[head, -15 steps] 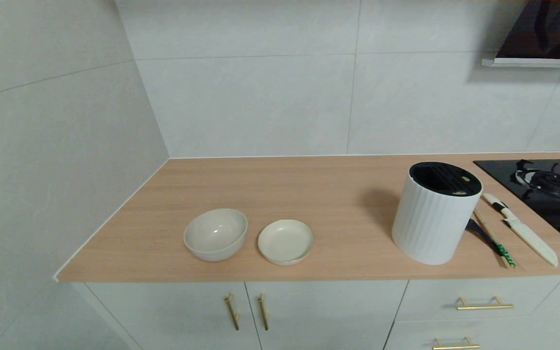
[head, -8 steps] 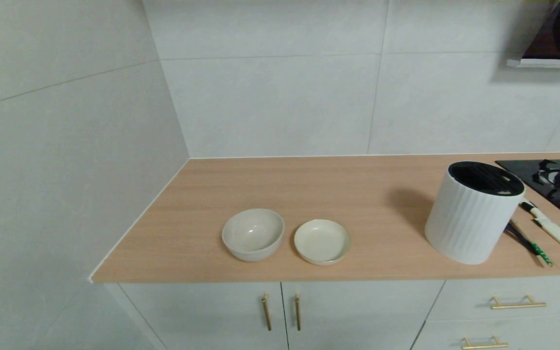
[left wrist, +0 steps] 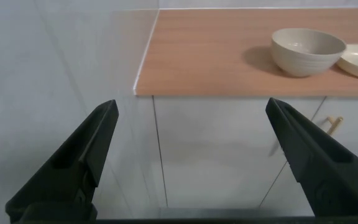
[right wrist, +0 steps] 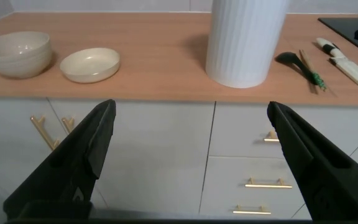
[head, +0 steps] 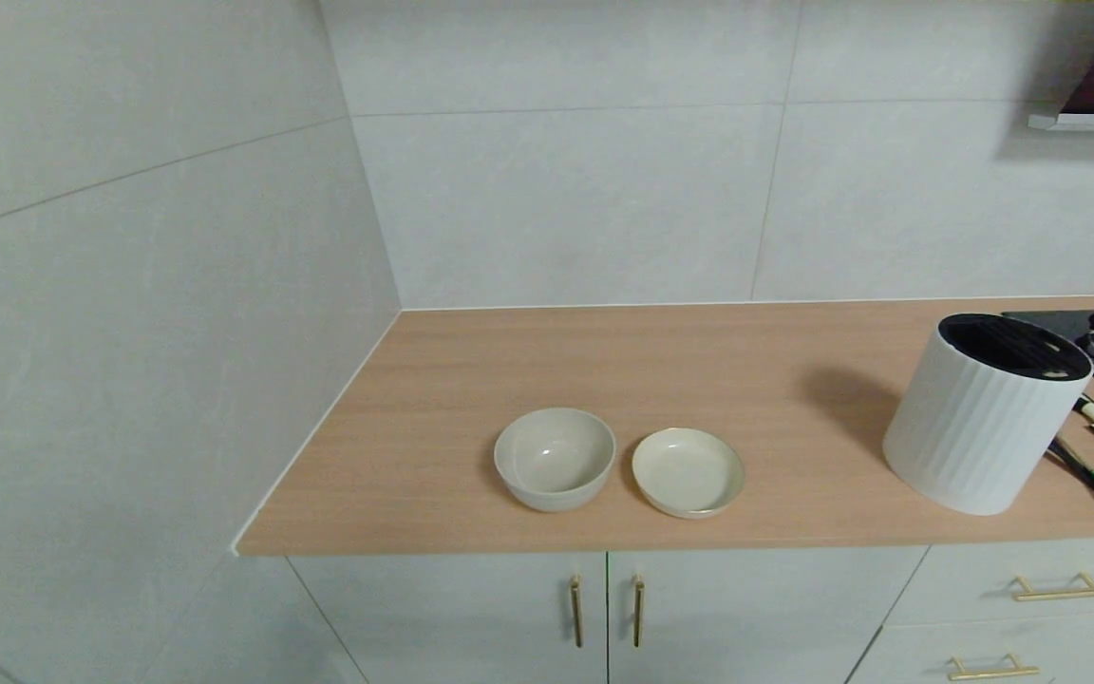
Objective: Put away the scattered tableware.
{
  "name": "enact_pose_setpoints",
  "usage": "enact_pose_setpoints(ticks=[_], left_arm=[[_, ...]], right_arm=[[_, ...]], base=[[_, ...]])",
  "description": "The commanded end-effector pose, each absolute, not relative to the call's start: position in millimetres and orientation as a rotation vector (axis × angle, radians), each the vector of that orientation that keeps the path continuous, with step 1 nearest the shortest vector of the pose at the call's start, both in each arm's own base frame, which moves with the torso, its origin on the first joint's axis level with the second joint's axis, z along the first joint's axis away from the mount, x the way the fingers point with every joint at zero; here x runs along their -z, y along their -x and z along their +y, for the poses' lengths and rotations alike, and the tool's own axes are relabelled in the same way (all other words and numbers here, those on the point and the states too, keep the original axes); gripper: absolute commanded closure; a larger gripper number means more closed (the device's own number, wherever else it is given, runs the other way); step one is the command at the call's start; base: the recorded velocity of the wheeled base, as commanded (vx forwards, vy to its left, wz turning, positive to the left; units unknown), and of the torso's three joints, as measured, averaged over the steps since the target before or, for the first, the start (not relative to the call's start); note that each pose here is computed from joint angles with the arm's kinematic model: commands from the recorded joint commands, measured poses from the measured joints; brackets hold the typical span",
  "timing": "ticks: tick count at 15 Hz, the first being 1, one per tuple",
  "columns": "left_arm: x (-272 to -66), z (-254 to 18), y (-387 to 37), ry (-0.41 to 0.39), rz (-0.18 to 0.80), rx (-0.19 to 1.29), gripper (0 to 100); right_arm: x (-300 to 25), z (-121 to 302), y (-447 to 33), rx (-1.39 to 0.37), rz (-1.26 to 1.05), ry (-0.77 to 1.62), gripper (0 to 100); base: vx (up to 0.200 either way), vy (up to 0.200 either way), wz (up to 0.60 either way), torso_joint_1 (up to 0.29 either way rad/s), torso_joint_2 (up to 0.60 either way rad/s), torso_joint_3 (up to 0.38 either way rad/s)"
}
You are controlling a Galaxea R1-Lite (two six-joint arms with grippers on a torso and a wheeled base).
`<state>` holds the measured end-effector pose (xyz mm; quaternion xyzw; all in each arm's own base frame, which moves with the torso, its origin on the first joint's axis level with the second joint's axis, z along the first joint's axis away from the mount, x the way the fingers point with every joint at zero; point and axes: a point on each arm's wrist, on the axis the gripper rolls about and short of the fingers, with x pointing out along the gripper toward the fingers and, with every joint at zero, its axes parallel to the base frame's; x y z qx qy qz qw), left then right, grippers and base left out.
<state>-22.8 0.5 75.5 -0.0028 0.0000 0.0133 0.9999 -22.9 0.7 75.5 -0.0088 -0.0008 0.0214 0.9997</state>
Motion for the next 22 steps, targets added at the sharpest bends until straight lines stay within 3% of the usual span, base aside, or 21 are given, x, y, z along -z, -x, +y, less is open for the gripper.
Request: enact_pose_setpoints(ticks=[1, 9, 22], left_arm=[[-75.5, 0.5, 22.8, 0.006, 0.000, -0.026, 0], [-75.5, 0.5, 22.8, 0.006, 0.000, -0.026, 0], [-75.5, 0.5, 22.8, 0.006, 0.000, -0.026, 0]], right_arm=[[-75.5, 0.8, 22.8, -0.043, 0.000, 0.018, 0], [-75.5, 0.8, 22.8, -0.043, 0.000, 0.018, 0], [-75.5, 0.8, 22.8, -0.043, 0.000, 0.018, 0]], base=[[0.000, 0.000, 0.00, 0.000, 0.00, 0.000], [0.000, 0.000, 0.00, -0.014, 0.03, 0.017], [0.000, 0.000, 0.00, -0.228, 0.52, 0.284]])
